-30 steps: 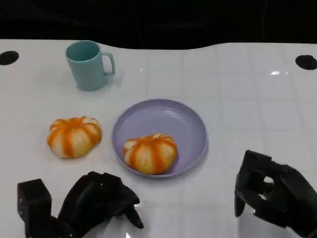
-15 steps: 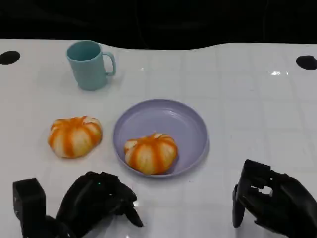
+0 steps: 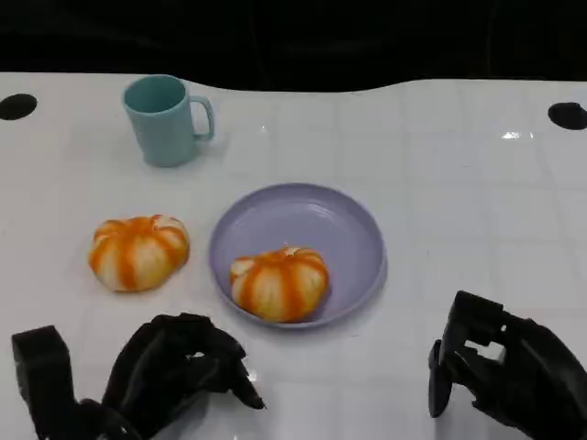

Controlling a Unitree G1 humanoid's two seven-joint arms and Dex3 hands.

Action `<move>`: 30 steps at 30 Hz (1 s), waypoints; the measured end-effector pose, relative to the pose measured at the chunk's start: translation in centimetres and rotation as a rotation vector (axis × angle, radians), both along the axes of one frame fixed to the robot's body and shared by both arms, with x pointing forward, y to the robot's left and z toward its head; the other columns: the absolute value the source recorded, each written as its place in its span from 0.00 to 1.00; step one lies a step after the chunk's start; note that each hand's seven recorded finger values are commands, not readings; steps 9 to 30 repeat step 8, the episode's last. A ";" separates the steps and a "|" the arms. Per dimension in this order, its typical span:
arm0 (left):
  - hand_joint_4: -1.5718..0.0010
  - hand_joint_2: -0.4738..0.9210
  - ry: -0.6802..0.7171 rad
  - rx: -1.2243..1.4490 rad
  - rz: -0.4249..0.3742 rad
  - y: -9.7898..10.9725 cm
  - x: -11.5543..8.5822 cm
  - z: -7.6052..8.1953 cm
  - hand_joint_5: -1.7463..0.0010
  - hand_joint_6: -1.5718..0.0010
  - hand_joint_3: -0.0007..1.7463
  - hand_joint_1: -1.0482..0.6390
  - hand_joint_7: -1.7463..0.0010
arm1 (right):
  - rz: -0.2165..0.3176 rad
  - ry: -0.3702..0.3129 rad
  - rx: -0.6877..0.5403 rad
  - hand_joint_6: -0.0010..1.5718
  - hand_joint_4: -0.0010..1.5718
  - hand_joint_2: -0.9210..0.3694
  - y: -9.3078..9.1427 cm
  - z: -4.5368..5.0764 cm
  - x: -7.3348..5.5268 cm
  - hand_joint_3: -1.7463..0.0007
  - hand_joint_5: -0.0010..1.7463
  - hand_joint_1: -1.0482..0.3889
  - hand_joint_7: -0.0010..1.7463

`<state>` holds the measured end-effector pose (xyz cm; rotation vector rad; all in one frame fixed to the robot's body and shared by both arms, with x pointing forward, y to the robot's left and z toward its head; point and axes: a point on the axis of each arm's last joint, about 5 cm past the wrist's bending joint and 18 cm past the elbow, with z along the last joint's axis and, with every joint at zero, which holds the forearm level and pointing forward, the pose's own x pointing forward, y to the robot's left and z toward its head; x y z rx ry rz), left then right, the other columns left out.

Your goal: Grasp the bread from the table and place it into the plate.

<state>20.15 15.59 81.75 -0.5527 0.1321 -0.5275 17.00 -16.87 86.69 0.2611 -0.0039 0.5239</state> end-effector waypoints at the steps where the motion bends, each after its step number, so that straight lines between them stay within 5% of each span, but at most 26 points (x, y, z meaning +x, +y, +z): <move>1: 0.05 0.75 0.010 -0.014 0.007 0.0 0.0 0.0 0.65 0.00 0.00 0.04 0.85 | -0.001 0.000 0.000 0.34 0.42 0.00 0.0 0.00 0.0 0.81 1.00 0.37 0.99; 30: 0.00 0.73 0.060 -0.070 0.032 -0.3 0.0 0.2 0.70 0.00 0.00 0.02 0.82 | -0.012 0.012 0.007 0.34 0.41 0.00 -0.3 0.00 0.0 0.81 1.00 0.37 0.98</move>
